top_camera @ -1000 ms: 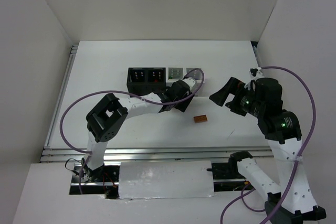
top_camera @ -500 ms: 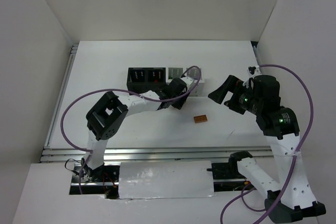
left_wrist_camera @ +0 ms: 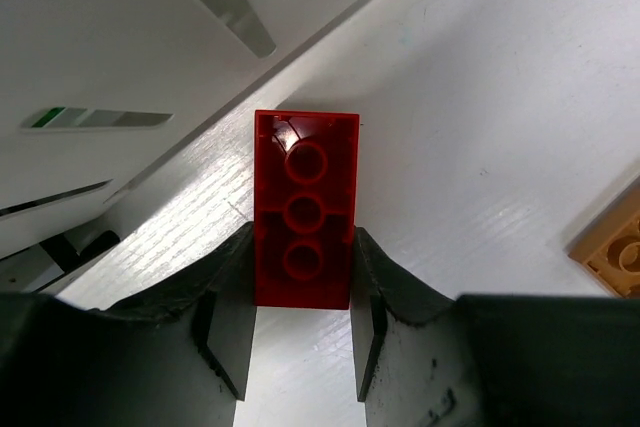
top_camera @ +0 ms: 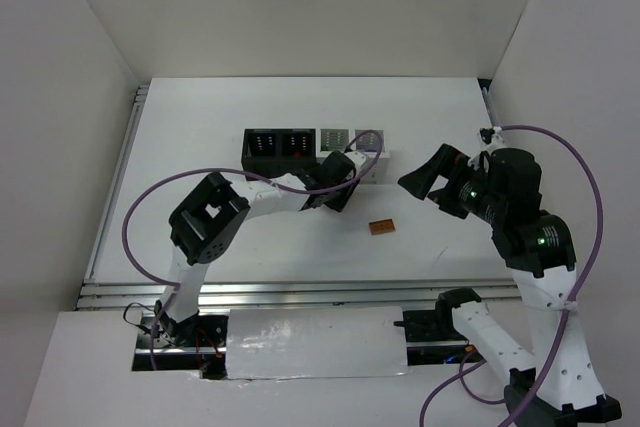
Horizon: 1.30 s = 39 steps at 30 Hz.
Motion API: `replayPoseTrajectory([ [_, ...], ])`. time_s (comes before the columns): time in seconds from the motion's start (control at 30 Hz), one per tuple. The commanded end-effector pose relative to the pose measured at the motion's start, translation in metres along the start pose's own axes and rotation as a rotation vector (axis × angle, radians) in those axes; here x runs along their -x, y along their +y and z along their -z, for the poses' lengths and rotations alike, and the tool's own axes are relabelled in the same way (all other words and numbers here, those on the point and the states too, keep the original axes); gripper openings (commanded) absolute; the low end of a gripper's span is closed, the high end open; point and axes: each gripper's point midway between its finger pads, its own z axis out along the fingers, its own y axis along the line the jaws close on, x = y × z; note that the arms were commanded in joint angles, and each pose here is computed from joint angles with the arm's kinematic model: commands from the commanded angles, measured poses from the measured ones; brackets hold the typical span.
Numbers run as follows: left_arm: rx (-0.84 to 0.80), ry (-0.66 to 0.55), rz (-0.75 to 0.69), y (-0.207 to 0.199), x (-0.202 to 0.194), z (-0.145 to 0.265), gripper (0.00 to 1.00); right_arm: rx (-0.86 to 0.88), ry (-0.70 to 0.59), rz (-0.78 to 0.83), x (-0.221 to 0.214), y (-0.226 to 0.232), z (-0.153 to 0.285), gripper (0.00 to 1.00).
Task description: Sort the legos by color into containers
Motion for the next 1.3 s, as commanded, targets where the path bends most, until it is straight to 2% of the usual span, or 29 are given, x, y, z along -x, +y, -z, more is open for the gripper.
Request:
replayPoseTrajectory([
  [0.0, -0.029, -0.038, 0.036, -0.005, 0.013, 0.013, 0.22, 0.043, -0.052, 0.017, 0.011, 0.011, 0.005, 1.00],
  [0.03, -0.040, -0.064, 0.043, -0.008, 0.022, 0.023, 0.15, 0.044, -0.051, 0.017, 0.010, 0.011, 0.005, 1.00],
  [0.07, -0.052, -0.068, 0.051, -0.014, 0.024, 0.030, 0.00, 0.041, -0.048, 0.014, 0.009, 0.009, 0.004, 1.00],
  [0.2, -0.192, -0.147, 0.056, -0.049, 0.048, 0.079, 0.00, 0.069, -0.046, 0.015, 0.005, 0.009, -0.001, 1.00],
  [0.27, -0.309, -0.218, 0.060, -0.075, 0.068, 0.124, 0.00, 0.096, -0.016, 0.016, -0.005, 0.007, -0.009, 0.99],
  [0.4, -0.593, -0.327, 0.085, -0.112, 0.104, 0.218, 0.00, 0.296, -0.002, 0.075, -0.015, 0.031, -0.012, 0.99],
  [0.43, -0.647, -0.341, 0.094, -0.118, 0.110, 0.235, 0.00, 0.381, 0.024, 0.096, -0.022, 0.042, -0.008, 0.99],
  [0.5, -0.768, -0.364, 0.074, -0.131, 0.113, 0.272, 0.00, 0.498, -0.014, 0.137, -0.022, 0.055, -0.004, 0.99],
  [0.53, -0.803, -0.367, 0.074, -0.134, 0.114, 0.284, 0.00, 0.553, 0.018, 0.135, -0.032, 0.058, -0.005, 0.99],
  [0.6, -0.846, -0.383, 0.070, -0.136, 0.115, 0.306, 0.00, 0.652, -0.030, 0.191, -0.027, 0.072, 0.005, 0.98],
  [0.73, -0.909, -0.384, 0.075, -0.138, 0.110, 0.338, 0.00, 0.755, -0.029, 0.222, -0.029, 0.085, 0.011, 0.95],
  [0.8, -0.968, -0.395, 0.063, -0.142, 0.110, 0.358, 0.00, 0.859, 0.001, 0.259, -0.034, 0.097, 0.024, 0.92],
  [0.87, -0.995, -0.394, 0.075, -0.144, 0.109, 0.366, 0.00, 0.979, -0.021, 0.330, -0.035, 0.111, 0.039, 0.89],
  [0.9, -1.006, -0.391, 0.083, -0.144, 0.108, 0.371, 0.00, 1.023, 0.016, 0.329, -0.041, 0.114, 0.048, 0.88],
  [1.1, -1.052, -0.435, 0.112, -0.144, 0.111, 0.389, 0.00, 1.041, 0.033, 0.357, -0.044, 0.115, 0.051, 0.66],
  [1.27, -1.050, -0.426, 0.131, -0.144, 0.111, 0.386, 0.00, 1.109, 0.034, 0.367, -0.050, 0.118, 0.063, 0.61],
])
